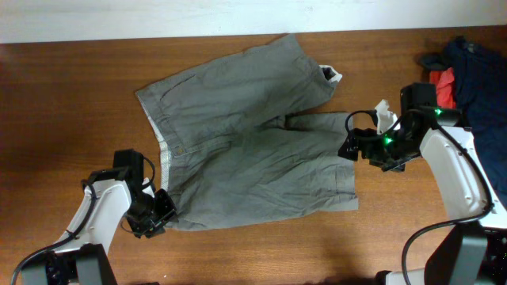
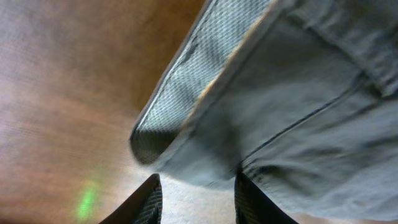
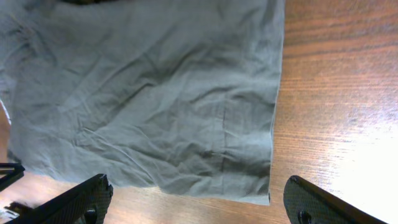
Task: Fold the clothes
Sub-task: 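Move the left gripper down to the left leg hem, then grasp the right leg hem with the right gripper and pull it down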
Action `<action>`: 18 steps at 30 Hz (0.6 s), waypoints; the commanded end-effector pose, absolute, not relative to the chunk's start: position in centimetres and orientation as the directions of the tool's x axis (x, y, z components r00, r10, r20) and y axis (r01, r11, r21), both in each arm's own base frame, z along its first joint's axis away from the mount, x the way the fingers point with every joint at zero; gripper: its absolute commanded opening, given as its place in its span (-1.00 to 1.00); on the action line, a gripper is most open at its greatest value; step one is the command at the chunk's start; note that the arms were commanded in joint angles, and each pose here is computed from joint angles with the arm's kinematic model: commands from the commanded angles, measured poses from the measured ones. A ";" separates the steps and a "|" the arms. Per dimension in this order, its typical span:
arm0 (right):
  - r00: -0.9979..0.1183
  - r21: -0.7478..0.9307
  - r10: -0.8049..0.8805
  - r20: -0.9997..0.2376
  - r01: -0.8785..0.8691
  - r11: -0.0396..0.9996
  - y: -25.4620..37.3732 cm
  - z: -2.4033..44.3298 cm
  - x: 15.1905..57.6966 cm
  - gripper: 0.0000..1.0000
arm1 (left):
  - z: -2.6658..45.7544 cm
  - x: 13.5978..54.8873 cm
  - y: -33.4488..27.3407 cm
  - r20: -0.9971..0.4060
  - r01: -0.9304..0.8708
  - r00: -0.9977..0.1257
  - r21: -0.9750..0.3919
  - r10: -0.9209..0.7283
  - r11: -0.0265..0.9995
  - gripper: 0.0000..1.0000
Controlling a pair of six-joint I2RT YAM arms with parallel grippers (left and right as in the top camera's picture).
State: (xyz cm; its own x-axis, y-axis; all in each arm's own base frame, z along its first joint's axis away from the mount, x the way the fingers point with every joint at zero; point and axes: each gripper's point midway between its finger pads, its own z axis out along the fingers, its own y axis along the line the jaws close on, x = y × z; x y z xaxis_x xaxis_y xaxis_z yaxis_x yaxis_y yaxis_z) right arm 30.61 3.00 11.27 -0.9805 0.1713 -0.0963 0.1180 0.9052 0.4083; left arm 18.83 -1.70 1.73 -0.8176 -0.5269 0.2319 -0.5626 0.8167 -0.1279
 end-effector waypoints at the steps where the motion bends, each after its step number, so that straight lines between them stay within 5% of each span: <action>1: -0.983 0.394 0.169 -0.072 0.128 0.910 2.8 10.4 29.9 0.86 | 2.0 17.7 -1.3 0.250 -0.576 -0.802 -0.082 -0.543 0.813 0.09; 7: -0.984 0.394 0.169 -0.061 0.132 0.909 2.9 10.0 29.6 0.86 | 1.7 18.4 -0.2 0.190 -0.572 -0.810 -0.045 -0.555 0.819 0.18; 18: -0.984 0.394 0.171 -0.045 0.140 0.908 2.9 10.0 29.2 0.86 | 0.5 18.9 0.2 0.190 -0.593 -0.793 -0.020 -0.579 0.805 -0.07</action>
